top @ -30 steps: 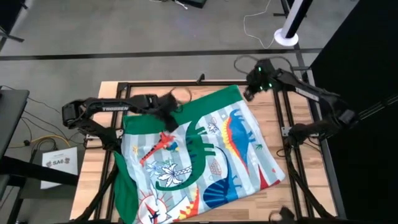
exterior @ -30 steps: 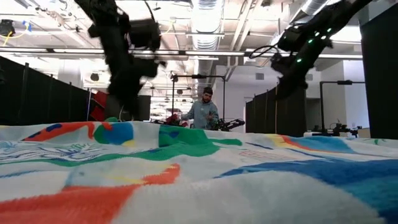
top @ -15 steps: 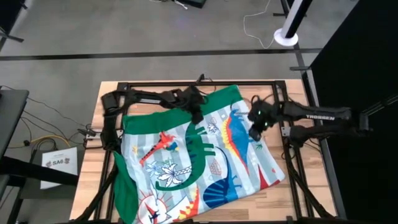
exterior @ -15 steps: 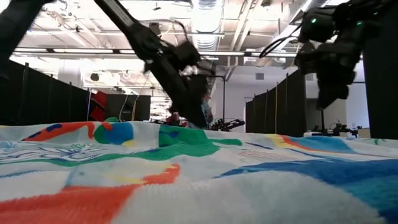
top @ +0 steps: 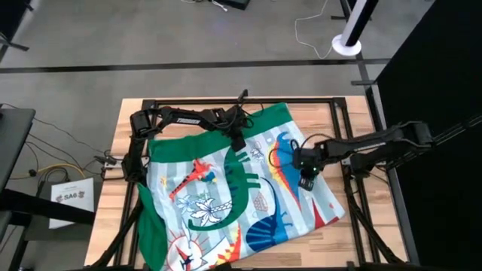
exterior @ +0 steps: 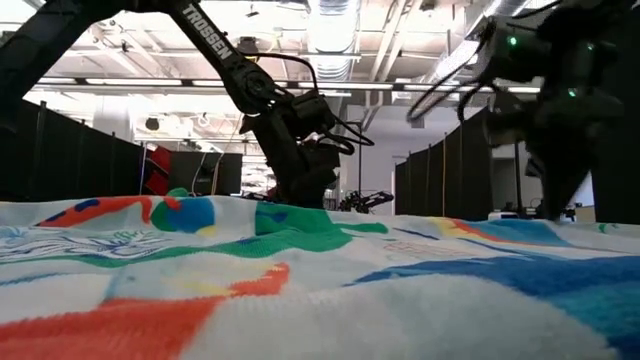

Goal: Roll towel
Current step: Roll the multicolor dinosaur print towel

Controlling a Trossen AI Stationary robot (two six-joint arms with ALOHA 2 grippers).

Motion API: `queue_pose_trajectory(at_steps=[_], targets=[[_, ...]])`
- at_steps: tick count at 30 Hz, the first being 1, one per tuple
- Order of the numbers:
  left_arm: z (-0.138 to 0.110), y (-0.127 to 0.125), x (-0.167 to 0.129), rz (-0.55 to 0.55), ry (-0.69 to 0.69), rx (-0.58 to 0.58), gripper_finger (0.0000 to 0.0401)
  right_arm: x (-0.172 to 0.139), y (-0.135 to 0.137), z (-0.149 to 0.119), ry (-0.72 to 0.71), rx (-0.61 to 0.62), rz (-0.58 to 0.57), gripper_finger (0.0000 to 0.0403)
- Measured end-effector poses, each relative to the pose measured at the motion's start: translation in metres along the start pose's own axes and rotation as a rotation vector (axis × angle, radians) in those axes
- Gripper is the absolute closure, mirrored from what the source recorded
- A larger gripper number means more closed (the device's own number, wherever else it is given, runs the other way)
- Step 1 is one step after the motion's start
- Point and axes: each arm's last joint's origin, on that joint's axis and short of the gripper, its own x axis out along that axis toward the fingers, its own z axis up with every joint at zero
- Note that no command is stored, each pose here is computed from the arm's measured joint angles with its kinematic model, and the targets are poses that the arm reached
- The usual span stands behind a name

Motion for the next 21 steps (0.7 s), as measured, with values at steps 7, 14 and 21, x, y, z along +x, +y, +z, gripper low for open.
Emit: queue_pose_trajectory(at_steps=[7,14,21], targets=[[-0.010,0.000,-0.001,-0.010,0.110,0.045,0.0322,0.015,0.008,-0.038,0.243,-0.069,-0.107,0.0403],[-0.017,0.000,-0.003,-0.019,0.179,0.090,0.0324,-0.035,0.023,-0.045,0.119,-0.054,-0.011,0.0403],[-0.018,0.000,-0.005,-0.017,0.194,0.075,0.0324,-0.020,0.031,-0.063,-0.005,-0.025,0.057,0.0403]])
